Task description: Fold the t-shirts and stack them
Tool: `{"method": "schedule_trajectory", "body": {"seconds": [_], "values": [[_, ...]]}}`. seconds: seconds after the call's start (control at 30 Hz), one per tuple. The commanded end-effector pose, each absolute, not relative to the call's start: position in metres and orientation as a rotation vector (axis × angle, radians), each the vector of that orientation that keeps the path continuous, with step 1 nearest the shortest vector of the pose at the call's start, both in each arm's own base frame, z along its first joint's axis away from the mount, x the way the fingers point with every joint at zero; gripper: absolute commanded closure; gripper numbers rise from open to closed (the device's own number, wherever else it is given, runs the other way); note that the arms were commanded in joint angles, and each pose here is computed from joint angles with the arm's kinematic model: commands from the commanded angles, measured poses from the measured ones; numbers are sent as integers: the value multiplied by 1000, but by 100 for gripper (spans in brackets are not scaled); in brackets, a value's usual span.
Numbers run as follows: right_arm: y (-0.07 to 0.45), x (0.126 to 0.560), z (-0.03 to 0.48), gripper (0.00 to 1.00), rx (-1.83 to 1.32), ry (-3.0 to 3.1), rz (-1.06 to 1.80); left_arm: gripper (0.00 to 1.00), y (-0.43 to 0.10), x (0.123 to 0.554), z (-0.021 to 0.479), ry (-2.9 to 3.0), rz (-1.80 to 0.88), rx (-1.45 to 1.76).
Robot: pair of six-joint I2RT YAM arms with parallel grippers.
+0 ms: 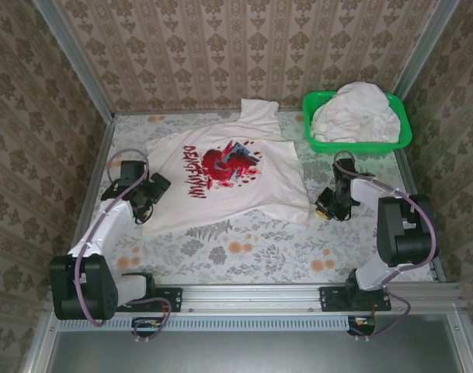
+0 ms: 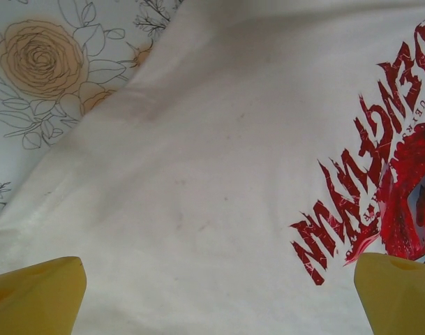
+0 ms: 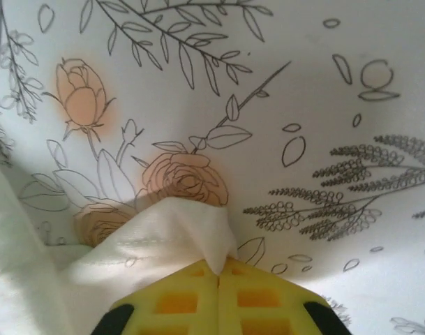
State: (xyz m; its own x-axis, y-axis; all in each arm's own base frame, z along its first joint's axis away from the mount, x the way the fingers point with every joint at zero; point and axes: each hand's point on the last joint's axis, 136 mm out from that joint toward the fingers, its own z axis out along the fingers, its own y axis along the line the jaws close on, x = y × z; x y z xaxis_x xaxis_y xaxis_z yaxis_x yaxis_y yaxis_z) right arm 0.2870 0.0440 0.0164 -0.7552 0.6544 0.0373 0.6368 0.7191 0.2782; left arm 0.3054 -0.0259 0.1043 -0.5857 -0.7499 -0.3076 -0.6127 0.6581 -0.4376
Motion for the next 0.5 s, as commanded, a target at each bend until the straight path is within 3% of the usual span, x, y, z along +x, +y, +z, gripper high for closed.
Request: {"method": "schedule_trajectory", "body": {"seconds": [0.0, 0.3, 0.47], "values": [[54, 269, 30, 100, 1087, 2933, 504, 0, -29, 314, 116, 2388, -416, -1013], [112, 215, 109, 100, 1142, 3047, 1069, 0, -31, 315, 116, 2389, -434, -1001], [118, 201, 134, 83, 1165, 3032, 1143, 0, -33, 318, 115, 2393, -443, -995]]}}
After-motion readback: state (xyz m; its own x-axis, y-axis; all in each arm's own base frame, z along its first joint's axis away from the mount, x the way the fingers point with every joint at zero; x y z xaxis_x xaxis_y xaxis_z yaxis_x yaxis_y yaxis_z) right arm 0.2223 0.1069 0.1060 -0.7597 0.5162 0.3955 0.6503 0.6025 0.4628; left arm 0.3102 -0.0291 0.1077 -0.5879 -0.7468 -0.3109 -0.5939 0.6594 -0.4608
